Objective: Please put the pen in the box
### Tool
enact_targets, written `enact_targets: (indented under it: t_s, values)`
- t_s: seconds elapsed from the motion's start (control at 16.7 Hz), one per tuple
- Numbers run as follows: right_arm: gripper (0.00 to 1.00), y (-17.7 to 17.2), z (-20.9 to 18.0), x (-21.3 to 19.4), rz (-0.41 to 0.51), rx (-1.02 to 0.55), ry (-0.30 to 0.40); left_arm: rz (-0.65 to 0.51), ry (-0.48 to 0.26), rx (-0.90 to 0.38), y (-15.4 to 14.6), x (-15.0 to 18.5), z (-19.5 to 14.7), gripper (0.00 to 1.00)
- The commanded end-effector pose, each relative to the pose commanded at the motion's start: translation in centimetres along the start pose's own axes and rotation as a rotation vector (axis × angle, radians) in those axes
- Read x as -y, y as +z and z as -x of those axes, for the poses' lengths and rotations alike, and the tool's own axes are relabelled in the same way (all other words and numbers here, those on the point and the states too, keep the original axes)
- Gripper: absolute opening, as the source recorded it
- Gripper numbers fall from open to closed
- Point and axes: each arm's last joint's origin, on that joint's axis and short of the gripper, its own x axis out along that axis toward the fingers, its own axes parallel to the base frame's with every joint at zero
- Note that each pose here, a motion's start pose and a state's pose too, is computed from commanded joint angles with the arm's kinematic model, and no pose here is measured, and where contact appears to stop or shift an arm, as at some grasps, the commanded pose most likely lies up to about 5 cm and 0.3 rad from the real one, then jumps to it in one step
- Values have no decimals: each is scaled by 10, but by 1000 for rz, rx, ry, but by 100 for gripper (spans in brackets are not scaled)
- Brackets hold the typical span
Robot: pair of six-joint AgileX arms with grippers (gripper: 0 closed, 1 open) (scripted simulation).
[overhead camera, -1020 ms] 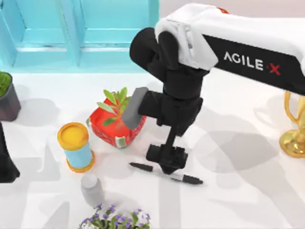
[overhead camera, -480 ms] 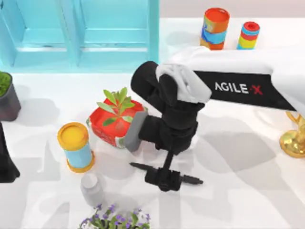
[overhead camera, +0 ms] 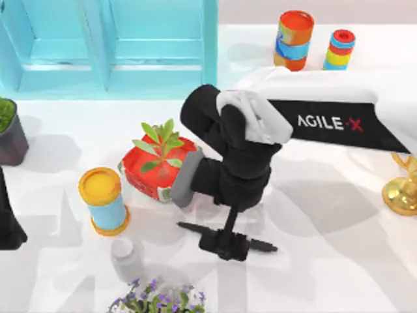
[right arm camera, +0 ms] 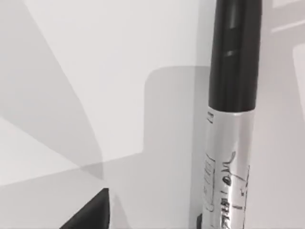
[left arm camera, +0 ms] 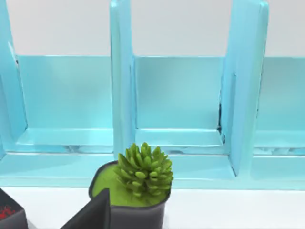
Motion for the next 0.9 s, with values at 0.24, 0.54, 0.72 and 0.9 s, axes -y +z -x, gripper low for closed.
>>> enact_targets:
  t_s: [0.24,0.54,0.72,0.9]
  values:
    - [55,0,0,0,0,0,0,0,0,0,0,0,0,100]
    - [17,0,0,0,0,0,0,0,0,0,0,0,0,100]
    - [0,0,0,0,0,0,0,0,0,0,0,0,0,100]
    - [0,0,0,0,0,0,0,0,0,0,0,0,0,100]
